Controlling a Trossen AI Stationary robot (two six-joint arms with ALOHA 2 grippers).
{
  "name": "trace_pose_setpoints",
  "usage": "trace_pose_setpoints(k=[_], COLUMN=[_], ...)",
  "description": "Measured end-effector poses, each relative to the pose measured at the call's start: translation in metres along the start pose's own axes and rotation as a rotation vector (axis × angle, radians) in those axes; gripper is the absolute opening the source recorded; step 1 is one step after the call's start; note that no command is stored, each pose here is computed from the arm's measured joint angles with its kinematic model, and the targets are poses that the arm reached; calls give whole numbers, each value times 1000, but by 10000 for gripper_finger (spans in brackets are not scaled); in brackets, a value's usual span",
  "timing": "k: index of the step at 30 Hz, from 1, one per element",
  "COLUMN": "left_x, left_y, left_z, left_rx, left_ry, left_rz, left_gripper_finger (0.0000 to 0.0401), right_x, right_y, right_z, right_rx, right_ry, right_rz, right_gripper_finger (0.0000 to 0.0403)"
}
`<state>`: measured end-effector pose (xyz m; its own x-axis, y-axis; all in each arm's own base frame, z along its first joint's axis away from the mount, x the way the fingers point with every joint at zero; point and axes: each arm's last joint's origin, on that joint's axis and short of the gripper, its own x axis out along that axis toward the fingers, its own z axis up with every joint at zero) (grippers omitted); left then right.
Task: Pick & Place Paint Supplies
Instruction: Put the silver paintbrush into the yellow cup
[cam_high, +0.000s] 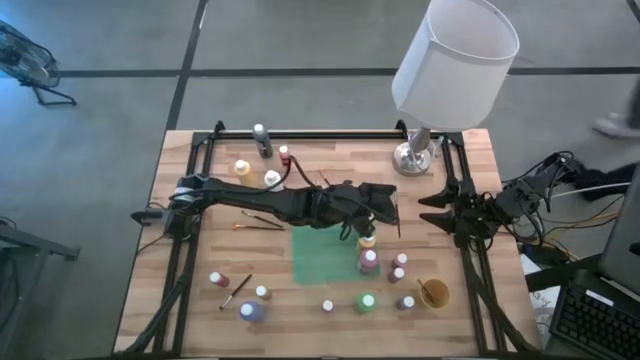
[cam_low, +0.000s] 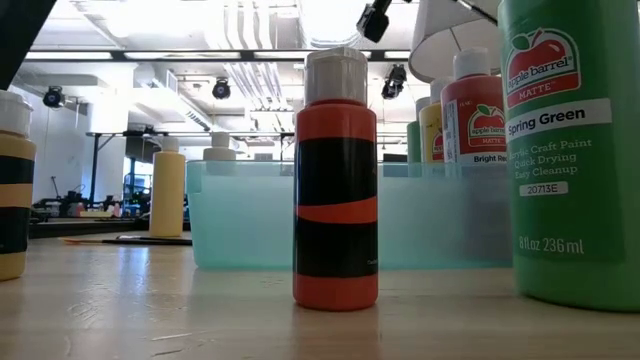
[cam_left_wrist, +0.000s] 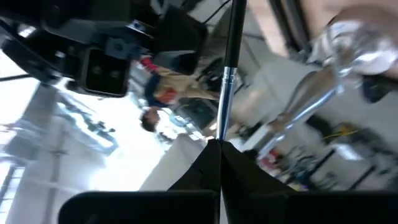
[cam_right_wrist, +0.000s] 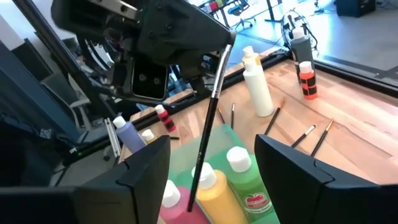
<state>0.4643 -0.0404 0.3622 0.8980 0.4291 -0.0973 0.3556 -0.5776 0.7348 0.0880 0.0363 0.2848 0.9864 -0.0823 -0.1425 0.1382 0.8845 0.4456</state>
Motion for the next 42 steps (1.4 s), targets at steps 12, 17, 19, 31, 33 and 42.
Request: trace_pose_setpoints(k=[12,17,19,31,33,42], left_x=[3,3,3,3,3,2], left_y=[4,4,4,4,4,5], left_z=[8,8,8,8,8,9], left_rx=[34,23,23,22,21,8], left_ry=[-62,-63,-63,-63,-63,-65], left_rz=[129,129,129,129,129,129], left_gripper_finger=[0,0,0,0,0,0], right_x=[7,17,21,35,39,53], right_y=[7,14,15,16,15,10], right_z=[3,3,2,8,8,10], right_rx=[-8,-45,-58,-47,-57,-68], right_ry=[-33,-53,-52,-66,-67,-79], right_rz=[11,7,-6,20,5,-48], right_gripper_finger=[257,252,245,229,233,238])
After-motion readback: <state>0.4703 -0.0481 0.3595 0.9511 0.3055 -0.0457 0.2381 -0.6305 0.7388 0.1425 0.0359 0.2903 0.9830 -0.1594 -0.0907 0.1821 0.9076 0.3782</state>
